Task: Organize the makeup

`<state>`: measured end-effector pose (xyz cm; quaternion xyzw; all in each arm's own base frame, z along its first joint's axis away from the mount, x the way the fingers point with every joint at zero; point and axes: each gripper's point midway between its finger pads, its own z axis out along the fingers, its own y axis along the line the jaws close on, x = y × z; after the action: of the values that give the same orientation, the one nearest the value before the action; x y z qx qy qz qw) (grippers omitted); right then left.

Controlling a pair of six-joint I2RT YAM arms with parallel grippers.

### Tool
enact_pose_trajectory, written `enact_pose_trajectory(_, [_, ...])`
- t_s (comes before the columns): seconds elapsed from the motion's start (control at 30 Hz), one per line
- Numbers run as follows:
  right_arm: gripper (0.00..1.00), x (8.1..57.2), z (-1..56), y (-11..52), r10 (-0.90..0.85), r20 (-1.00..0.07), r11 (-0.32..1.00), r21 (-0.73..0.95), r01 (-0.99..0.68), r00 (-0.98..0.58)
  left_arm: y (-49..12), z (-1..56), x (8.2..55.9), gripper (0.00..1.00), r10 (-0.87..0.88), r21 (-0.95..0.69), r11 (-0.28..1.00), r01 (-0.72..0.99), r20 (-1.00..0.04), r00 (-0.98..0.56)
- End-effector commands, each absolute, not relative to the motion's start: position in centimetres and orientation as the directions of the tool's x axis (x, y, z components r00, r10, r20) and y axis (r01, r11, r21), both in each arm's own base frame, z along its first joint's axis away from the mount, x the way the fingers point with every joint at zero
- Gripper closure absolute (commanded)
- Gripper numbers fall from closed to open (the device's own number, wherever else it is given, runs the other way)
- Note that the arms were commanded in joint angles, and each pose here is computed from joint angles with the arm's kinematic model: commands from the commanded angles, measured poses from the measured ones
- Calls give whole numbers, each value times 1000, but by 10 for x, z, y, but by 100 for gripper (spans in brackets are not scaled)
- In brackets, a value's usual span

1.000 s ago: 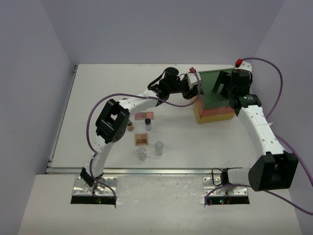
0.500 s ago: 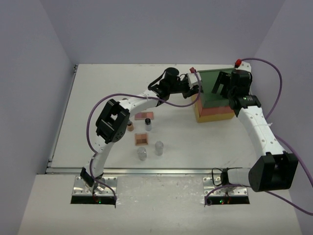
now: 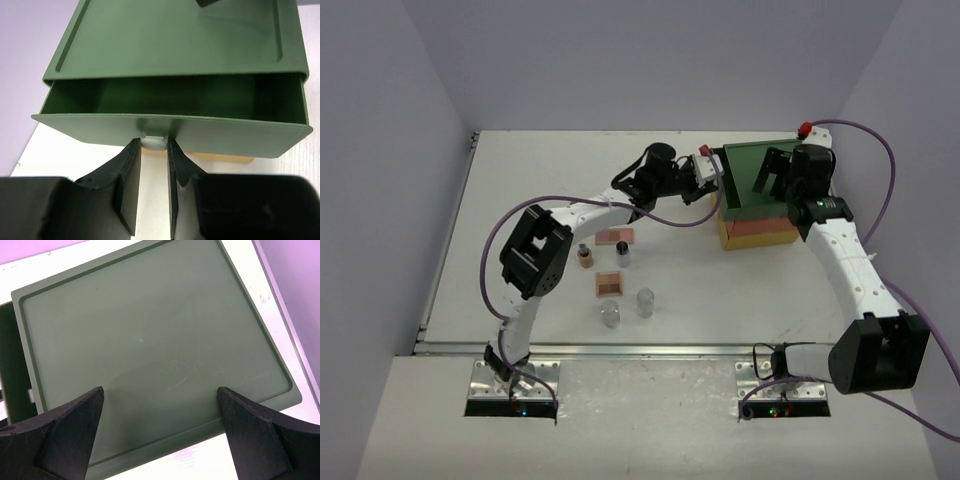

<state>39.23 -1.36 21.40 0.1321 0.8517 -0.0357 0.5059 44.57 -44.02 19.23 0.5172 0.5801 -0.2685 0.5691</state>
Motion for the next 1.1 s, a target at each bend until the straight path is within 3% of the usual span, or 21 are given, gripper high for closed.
enact_pose_trajectory(0.0, [4,385,194,-12,170,-844,969,49,243,-509,-406,238,451,100,282,332,370,868,-930,236])
enact_pose_trajectory(0.5, [4,385,180,-6,171,-816,974,55,219,-553,-335,222,443,99,334,306,402,863,-927,174])
enact_pose_trajectory(0.53, [4,385,180,-6,170,-814,975,56,216,-555,-336,224,441,95,329,303,398,866,-928,174])
enact_pose_trajectory(0.63, [2,385,181,0,157,-806,981,62,183,-570,-336,229,437,36,320,287,396,872,-933,162])
enact_pose_trajectory(0.67, [1,386,183,3,147,-805,985,67,159,-574,-333,233,437,24,322,283,406,869,-934,154])
enact_pose_trajectory(0.77, [1,386,189,11,127,-807,991,80,107,-577,-324,243,439,11,338,289,454,843,-931,137])
enact_pose_trajectory(1.07, [1,375,220,31,92,-844,992,123,-25,-528,-275,294,430,7,366,309,616,724,-927,84])
